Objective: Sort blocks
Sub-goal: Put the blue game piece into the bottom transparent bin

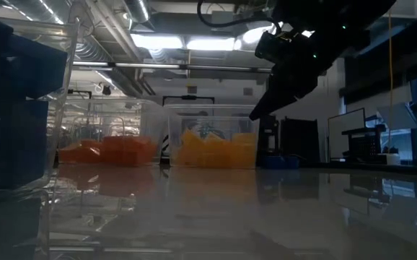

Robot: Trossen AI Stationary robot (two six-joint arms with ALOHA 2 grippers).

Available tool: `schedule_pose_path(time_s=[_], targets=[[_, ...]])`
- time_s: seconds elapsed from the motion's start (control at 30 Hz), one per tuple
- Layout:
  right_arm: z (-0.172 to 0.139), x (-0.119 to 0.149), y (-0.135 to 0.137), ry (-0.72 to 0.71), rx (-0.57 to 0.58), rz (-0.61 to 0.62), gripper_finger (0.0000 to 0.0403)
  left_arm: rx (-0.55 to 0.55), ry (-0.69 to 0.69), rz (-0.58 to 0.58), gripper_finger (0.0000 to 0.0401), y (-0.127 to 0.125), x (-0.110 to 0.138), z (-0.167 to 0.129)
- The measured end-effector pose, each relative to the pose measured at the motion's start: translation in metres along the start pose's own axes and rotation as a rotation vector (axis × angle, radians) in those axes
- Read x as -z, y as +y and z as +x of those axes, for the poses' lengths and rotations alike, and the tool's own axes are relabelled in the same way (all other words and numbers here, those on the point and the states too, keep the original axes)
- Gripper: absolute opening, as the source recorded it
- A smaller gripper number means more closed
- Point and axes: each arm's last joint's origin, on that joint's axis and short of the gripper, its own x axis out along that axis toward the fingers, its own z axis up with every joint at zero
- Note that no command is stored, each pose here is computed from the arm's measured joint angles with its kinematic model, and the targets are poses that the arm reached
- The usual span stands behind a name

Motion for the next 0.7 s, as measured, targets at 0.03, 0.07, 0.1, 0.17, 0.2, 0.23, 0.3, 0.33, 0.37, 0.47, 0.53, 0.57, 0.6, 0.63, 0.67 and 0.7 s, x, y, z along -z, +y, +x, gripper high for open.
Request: schedule_pose_path(time_s=[0.03,0.07,0.1,0.17,0.2,0.23,0.3,0.33,0.37,0.47,0.53,0.57,0.6,0.63,0.67,0.7], targets=[[0.0,0.0,0.0,0.002,0.0,0.0,0.002,0.003,0.026,-0.014,0.0013,-0.003,0.004,-0.002],[0.0,0.0,0.0,0.001,0.0,0.0,0.002,0.005,0.051,-0.027,0.0013,-0.006,0.009,-0.003],[0.0,0.0,0.0,0.0,0.0,0.0,0.002,0.008,0.068,-0.045,0.0013,-0.008,0.013,-0.003],[0.0,0.0,0.0,0.001,0.0,0.0,0.002,0.012,0.097,-0.08,0.0012,-0.012,0.018,-0.005],[0.0,0.0,0.0,0.001,0.0,0.0,0.002,0.016,0.109,-0.1,0.0012,-0.014,0.02,-0.006],[0.0,0.0,0.0,0.001,0.0,0.0,0.002,0.02,0.112,-0.123,0.0012,-0.016,0.021,-0.007],[0.0,0.0,0.0,0.001,0.0,0.0,0.002,0.031,0.113,-0.17,0.0015,-0.02,0.023,-0.009],[0.0,0.0,0.0,0.002,0.0,0.0,0.002,0.035,0.115,-0.192,0.0018,-0.022,0.024,-0.01],[0.0,0.0,0.0,0.002,0.0,0.0,0.002,0.039,0.116,-0.208,0.0022,-0.023,0.025,-0.01],[0.0,0.0,0.0,0.002,0.0,0.0,0.002,0.05,0.122,-0.231,0.0037,-0.026,0.027,-0.012],[0.0,0.0,0.0,0.003,0.0,0.0,0.002,0.054,0.126,-0.258,0.005,-0.028,0.028,-0.013],[0.0,0.0,0.0,0.003,0.0,-0.001,0.002,0.055,0.128,-0.28,0.0058,-0.028,0.028,-0.013],[0.0,0.0,0.0,0.003,0.0,-0.001,0.002,0.062,0.138,-0.308,0.0066,-0.028,0.028,-0.013],[0.0,0.0,0.0,0.003,0.0,0.0,0.0021,0.079,0.155,-0.327,0.0073,-0.028,0.028,-0.013],[0.0,0.0,0.0,0.003,0.0,-0.001,0.0021,0.091,0.168,-0.335,0.008,-0.029,0.029,-0.013],[0.0,0.0,0.0,0.002,0.0,0.0,0.0021,0.097,0.175,-0.339,0.0086,-0.029,0.029,-0.013]])
